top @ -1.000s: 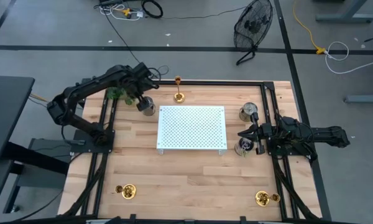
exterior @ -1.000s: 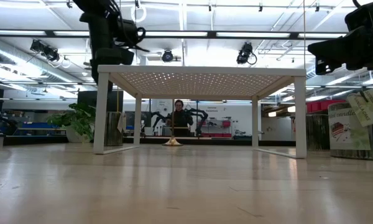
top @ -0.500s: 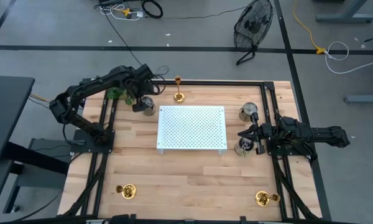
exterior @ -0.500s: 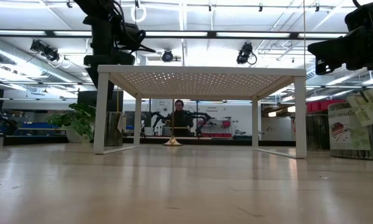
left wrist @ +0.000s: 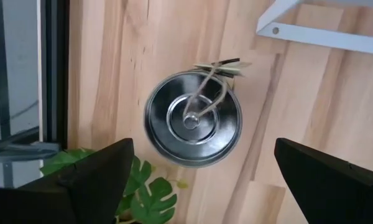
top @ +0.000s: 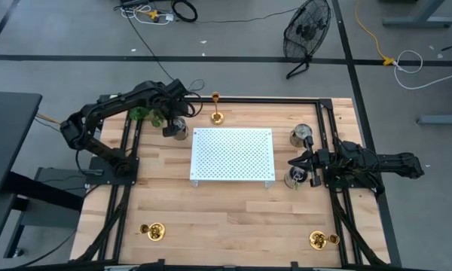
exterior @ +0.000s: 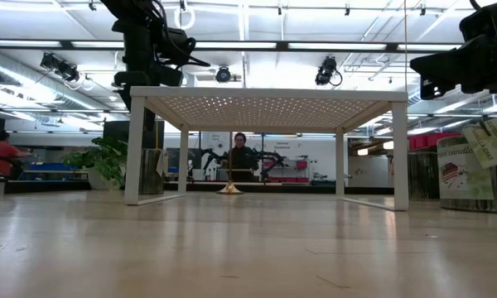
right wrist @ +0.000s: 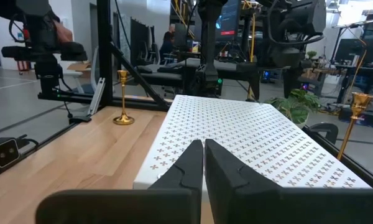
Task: Pick & Place candle stick holders
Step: Put the left metal lid scented candle on the shelf
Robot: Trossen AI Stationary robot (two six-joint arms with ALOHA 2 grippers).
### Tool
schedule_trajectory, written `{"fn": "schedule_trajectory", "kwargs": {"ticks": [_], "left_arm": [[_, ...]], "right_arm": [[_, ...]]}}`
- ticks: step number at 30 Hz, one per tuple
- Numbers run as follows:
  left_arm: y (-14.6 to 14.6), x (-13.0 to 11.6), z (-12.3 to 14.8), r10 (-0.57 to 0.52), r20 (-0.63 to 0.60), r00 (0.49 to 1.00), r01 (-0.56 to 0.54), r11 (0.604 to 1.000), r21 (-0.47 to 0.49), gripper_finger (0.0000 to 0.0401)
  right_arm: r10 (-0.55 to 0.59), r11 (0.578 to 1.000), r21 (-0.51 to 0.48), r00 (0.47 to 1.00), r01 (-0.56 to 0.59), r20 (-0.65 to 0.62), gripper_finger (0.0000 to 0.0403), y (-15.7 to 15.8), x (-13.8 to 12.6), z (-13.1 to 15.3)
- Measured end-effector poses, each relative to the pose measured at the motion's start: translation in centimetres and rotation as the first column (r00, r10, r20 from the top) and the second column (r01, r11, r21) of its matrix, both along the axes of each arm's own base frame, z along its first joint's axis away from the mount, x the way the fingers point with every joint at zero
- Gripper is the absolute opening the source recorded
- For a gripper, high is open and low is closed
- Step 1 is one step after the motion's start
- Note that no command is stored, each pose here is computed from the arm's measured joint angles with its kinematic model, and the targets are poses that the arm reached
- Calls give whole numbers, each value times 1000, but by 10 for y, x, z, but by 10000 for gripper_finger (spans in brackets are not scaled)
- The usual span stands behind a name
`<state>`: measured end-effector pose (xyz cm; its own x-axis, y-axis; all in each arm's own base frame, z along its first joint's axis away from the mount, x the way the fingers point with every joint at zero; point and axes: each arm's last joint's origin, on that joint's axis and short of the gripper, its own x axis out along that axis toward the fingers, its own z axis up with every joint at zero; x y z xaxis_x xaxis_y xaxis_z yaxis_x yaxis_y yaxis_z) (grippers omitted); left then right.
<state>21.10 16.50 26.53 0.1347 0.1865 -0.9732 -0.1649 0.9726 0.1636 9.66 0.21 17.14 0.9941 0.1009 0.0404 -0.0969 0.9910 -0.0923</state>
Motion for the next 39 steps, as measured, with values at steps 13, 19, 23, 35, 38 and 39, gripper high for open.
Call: {"fn": "schedule_trajectory", "kwargs": {"ticks": [13,19,23,35,38,39], "left_arm": [[6,9,-11,4,12,1000,-4,1000,-17,399],[11,14,-23,23,-19,1000,-24,999,-44,399],[12,16,-26,23,-18,1000,-24,999,-43,399],[15,18,-23,-32,24,999,33,999,-27,400],[14,16,-21,-37,44,998,39,999,-37,399],[13,16,-18,-40,63,997,42,998,-37,399]], "right_arm": [[0,1000,0,1000,0,1,21,0,0,0],[0,1000,0,1000,0,0,21,0,0,0],[0,1000,0,1000,0,1,21,0,0,0],[0,1000,0,1000,0,0,21,0,0,0],[0,1000,0,1000,0,1,21,0,0,0],[0,1000,0,1000,0,1,21,0,0,0]]}}
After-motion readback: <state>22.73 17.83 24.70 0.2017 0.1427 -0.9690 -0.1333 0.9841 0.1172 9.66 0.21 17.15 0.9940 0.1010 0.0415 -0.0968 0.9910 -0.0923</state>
